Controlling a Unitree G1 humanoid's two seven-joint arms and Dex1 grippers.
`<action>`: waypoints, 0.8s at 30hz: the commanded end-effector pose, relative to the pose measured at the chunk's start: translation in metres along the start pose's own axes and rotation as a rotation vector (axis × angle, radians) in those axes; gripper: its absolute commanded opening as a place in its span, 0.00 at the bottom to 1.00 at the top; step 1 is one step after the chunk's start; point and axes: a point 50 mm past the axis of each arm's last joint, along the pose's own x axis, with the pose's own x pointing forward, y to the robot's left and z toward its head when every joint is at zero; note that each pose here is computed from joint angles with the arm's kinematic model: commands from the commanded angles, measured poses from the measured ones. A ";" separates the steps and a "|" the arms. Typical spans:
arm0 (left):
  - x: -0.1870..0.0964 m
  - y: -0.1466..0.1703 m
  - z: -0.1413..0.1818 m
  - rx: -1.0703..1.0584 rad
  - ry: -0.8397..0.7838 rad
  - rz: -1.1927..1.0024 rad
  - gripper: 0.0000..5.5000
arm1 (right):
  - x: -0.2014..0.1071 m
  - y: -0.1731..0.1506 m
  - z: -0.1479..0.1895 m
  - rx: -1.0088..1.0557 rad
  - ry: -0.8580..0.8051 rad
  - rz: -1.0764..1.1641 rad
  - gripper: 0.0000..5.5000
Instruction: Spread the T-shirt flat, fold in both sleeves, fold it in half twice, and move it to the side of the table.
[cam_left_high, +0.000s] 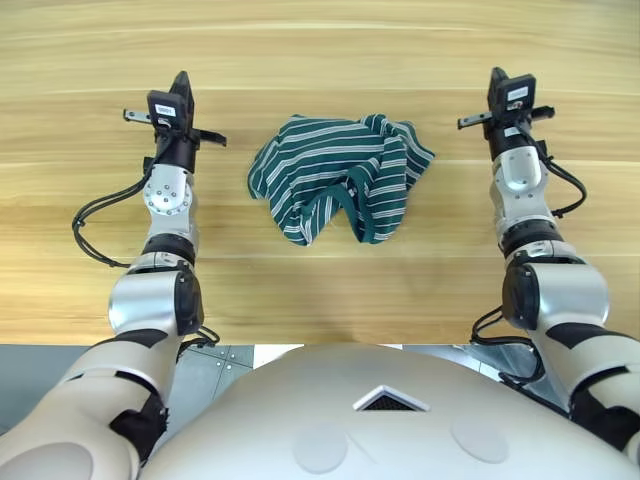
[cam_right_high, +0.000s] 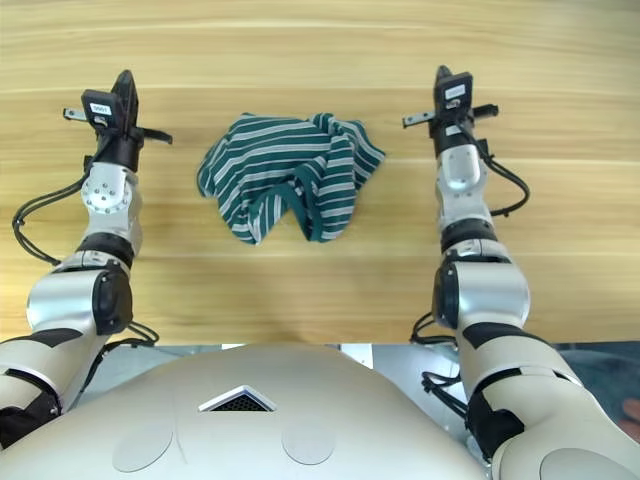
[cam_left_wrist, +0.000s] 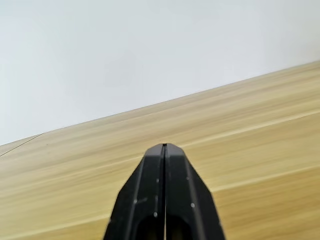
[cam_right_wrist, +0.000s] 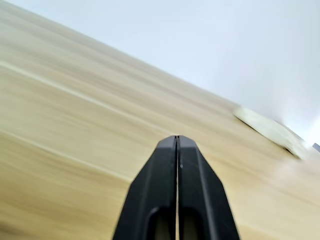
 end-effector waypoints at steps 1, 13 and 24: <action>-0.002 -0.015 0.010 -0.080 -0.115 -0.140 0.00 | -0.006 0.025 0.014 0.074 -0.152 0.195 0.00; -0.038 -0.044 0.033 -0.184 -0.321 -0.641 0.00 | -0.054 0.060 0.036 0.074 -0.301 0.635 0.00; -0.063 -0.062 0.034 0.006 -0.293 -0.803 0.00 | -0.086 0.080 0.030 -0.020 -0.259 0.826 0.00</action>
